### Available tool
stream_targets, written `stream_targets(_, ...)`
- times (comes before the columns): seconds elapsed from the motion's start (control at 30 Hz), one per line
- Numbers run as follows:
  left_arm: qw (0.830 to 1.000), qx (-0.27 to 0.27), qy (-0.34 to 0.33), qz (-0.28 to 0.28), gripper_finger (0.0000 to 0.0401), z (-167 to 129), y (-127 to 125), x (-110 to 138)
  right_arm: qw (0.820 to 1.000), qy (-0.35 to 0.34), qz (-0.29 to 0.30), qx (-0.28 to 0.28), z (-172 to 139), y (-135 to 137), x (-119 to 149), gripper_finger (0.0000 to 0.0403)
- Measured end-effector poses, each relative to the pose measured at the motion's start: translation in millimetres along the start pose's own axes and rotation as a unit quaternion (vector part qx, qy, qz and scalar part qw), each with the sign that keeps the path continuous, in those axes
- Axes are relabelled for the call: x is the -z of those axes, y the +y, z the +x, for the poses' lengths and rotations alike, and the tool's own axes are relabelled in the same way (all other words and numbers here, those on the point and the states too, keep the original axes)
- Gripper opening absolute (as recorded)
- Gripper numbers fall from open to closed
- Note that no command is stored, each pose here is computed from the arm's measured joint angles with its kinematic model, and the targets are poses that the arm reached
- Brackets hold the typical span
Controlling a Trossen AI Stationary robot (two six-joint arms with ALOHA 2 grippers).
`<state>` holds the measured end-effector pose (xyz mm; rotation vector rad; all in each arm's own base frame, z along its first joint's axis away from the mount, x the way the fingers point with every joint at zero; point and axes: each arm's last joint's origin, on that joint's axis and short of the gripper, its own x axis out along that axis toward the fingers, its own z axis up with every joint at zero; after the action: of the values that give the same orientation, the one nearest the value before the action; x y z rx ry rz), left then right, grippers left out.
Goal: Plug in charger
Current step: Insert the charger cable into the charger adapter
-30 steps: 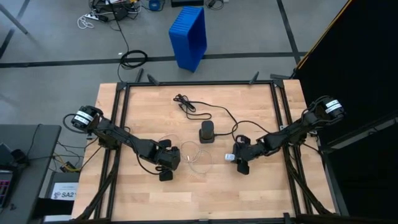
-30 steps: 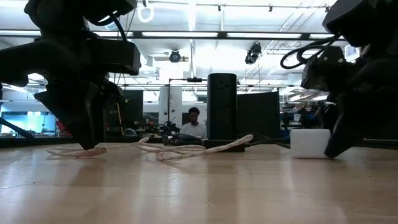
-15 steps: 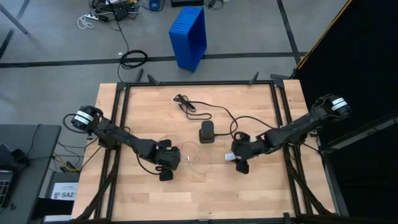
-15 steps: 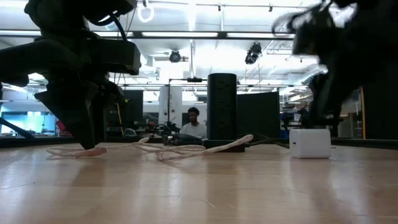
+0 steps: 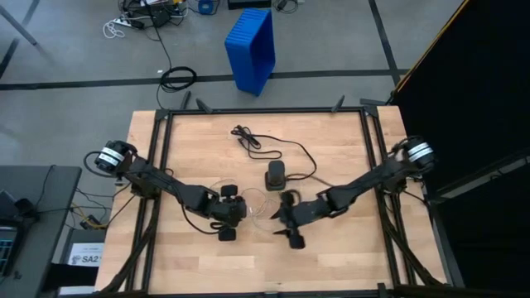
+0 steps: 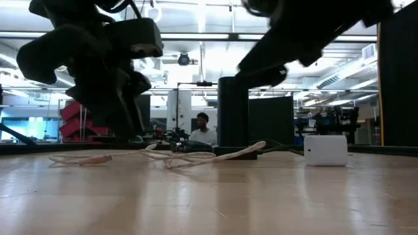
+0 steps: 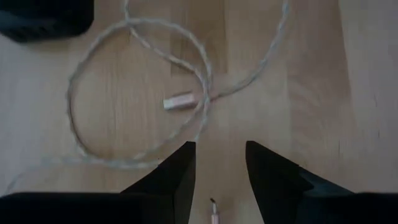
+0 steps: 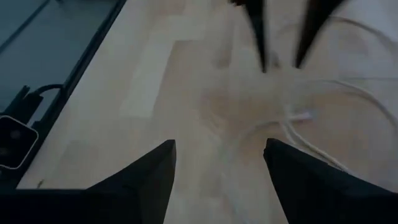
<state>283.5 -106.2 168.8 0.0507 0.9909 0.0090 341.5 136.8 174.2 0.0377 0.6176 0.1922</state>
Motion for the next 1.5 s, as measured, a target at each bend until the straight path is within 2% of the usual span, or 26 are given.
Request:
stream_targets(0.13, 1.0, 0.003, -0.019, 0.014, 0.0125, 0.0, -0.9, -3.7, 1.0, 0.008, -0.004, 0.009, 24.4, -2.9, -9.7, 0.0214)
stream_targets(0.33, 0.999, -0.012, -0.036, 0.028, 0.0125, 0.8, -0.6, -6.3, 0.995, 0.089, 0.019, 0.035, 51.9, -18.3, 1.7, 0.0205)
stream_targets(0.5, 0.999, -0.015, -0.024, 0.036, 0.0125, 8.1, 0.1, -3.9, 0.993, 0.114, 0.035, 0.016, 62.9, -20.4, 12.4, 0.0202)
stream_targets(0.67, 0.999, -0.019, -0.012, 0.048, 0.0125, 21.9, 1.0, -1.4, 0.991, 0.123, 0.041, 0.02, 62.9, -21.7, 14.4, 0.0191)
stream_targets(0.83, 0.998, -0.03, 0.007, 0.047, 0.0125, 37.4, 7.2, 1.7, 0.989, 0.138, 0.043, 0.027, 62.4, -26.3, 16.6, 0.014)
stream_targets(0.97, 0.999, -0.032, 0.009, 0.04, 0.0125, 39.9, 11.4, 0.9, 0.986, 0.155, 0.051, 0.022, 60.8, -29.7, 17.7, 0.0077)
stream_targets(1.1, 0.998, -0.035, 0.008, 0.048, 0.0113, 38.9, 12.5, 0.4, 0.986, 0.164, 0.041, -0.013, 60.5, -29.6, 17.7, 0.0011)
stream_targets(1.33, 0.996, -0.071, 0.033, 0.052, 0.0054, 35.1, 17.1, 5.4, 0.982, 0.179, 0.015, -0.063, 56.1, -20.4, 18.8, 0.0001)
stream_targets(1.5, 0.994, -0.086, 0.052, 0.042, 0.0025, 31.6, 21.6, 8.7, 0.979, 0.176, -0.032, -0.1, 51.3, -6.6, 18.1, 0.0)
